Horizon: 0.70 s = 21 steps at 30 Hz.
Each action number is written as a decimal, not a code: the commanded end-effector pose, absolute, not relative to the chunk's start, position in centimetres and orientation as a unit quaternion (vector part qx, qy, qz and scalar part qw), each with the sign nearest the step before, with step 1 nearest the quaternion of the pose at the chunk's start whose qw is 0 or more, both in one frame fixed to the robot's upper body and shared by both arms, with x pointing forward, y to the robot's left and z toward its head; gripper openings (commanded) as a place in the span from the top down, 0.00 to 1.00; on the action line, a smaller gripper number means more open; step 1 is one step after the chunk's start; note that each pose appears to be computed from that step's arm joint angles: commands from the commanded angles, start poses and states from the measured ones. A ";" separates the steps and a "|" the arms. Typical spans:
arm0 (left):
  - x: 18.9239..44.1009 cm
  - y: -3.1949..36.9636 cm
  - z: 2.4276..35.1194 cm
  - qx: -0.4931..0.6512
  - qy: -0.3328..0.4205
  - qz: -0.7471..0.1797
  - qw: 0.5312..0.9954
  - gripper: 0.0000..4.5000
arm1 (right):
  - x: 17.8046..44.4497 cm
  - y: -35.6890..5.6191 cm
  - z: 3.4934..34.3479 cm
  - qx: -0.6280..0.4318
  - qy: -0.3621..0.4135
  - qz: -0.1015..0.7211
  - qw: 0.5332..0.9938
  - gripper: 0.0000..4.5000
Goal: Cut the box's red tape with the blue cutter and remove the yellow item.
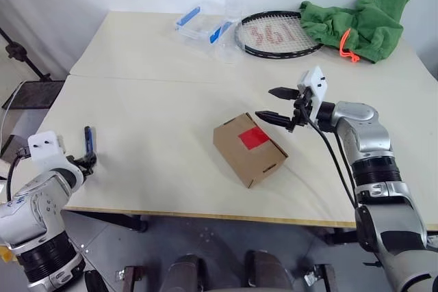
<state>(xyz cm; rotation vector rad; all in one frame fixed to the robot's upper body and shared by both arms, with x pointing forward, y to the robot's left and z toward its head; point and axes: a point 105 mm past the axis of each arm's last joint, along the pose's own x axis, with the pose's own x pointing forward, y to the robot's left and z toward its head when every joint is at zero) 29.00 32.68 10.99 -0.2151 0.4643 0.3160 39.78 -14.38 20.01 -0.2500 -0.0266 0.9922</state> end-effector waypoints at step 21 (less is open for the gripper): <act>29.0 30.0 8.0 -0.099 0.298 0.089 0.945 0.91 | 39.7 -15.3 22.5 -0.130 -0.045 0.463 0.876 0.00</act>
